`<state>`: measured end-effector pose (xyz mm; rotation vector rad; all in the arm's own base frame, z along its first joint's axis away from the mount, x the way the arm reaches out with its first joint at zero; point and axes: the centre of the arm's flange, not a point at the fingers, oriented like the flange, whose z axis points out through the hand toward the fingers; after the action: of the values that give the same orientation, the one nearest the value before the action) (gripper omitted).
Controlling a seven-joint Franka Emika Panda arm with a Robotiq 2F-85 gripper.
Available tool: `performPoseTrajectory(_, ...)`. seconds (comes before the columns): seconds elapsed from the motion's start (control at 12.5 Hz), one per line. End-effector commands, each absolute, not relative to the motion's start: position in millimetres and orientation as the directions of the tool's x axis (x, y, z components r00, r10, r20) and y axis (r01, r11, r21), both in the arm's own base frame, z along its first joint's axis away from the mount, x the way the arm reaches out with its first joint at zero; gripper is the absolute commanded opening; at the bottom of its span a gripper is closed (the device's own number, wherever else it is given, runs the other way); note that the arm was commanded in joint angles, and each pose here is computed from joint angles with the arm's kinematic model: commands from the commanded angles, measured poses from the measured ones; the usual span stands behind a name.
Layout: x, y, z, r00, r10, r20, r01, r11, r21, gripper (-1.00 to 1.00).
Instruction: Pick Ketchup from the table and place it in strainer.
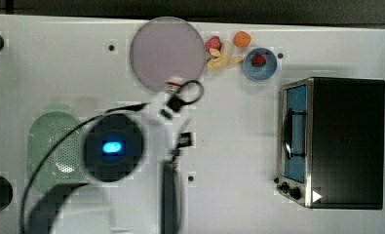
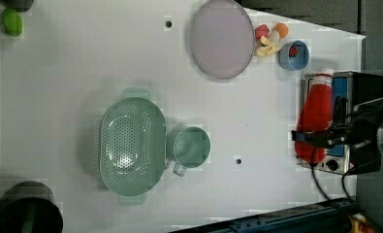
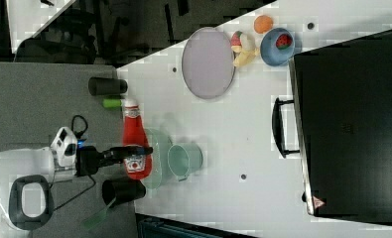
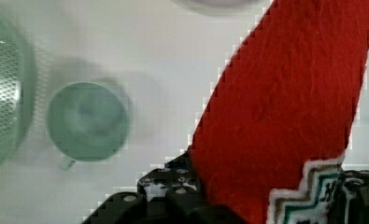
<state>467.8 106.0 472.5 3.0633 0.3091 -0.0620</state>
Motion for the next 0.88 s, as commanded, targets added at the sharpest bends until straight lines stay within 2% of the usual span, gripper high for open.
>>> performPoseTrajectory(0.08, 457.9, 161.3, 461.0, 0.993, 0.096, -0.07, 0.1, -0.993, 0.062, 0.26)
performPoseTrajectory(0.32, 448.0, 221.2, 447.9, 0.998, 0.054, -0.022, 0.055, -0.997, 0.061, 0.26)
performPoseTrajectory(0.48, 443.4, 263.0, 430.9, 0.998, 0.053, 0.019, 0.053, -0.998, 0.026, 0.26)
performPoseTrajectory(0.56, 441.0, 280.9, 419.9, 0.999, 0.026, 0.026, 0.026, -1.0, 0.004, 0.26)
performPoseTrajectory(0.88, 428.2, 342.1, 367.5, 0.993, -0.117, -0.014, -0.118, -0.987, -0.105, 0.26)
